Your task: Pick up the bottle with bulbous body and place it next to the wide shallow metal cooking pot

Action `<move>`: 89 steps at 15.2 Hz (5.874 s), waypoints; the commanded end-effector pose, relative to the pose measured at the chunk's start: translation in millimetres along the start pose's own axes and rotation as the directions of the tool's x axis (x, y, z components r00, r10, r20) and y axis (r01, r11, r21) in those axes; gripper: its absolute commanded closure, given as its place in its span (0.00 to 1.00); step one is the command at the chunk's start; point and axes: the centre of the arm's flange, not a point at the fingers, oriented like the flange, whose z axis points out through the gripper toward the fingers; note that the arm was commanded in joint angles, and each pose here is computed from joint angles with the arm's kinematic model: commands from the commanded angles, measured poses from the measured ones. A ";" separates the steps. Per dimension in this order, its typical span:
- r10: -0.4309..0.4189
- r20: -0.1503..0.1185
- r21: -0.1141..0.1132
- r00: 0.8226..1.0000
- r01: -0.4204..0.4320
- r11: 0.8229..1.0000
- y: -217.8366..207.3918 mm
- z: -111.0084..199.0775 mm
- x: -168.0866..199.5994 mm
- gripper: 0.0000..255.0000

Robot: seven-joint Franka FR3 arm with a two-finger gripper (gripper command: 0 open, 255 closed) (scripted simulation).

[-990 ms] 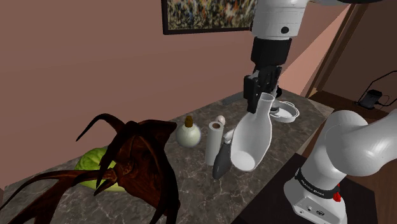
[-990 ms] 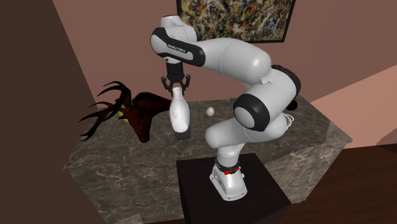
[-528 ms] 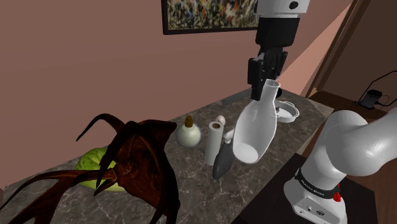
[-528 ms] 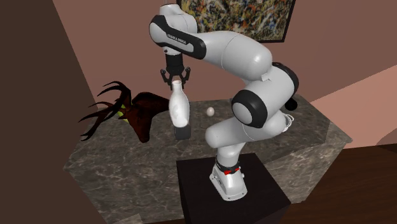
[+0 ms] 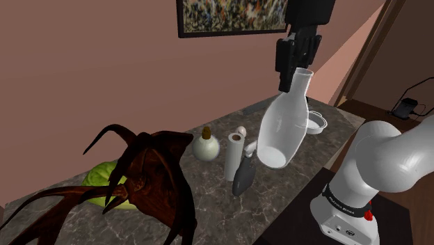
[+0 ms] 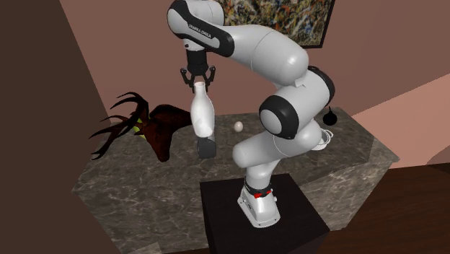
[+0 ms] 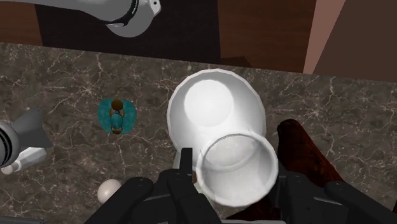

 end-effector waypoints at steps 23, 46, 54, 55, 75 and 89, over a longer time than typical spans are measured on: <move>0.000 0.000 0.000 1.000 0.000 1.000 95.2 -40.7 57.0 1.00; 0.000 0.000 0.000 1.000 0.000 1.000 336.4 50.7 217.1 1.00; 0.000 0.000 0.000 1.000 0.000 1.000 420.3 82.4 272.8 1.00; 0.000 0.000 0.000 1.000 0.000 1.000 430.8 86.4 279.8 1.00; 0.000 0.000 0.000 1.000 0.000 1.000 498.3 186.1 330.2 1.00; 0.000 0.000 0.000 1.000 0.000 1.000 498.0 218.5 332.5 1.00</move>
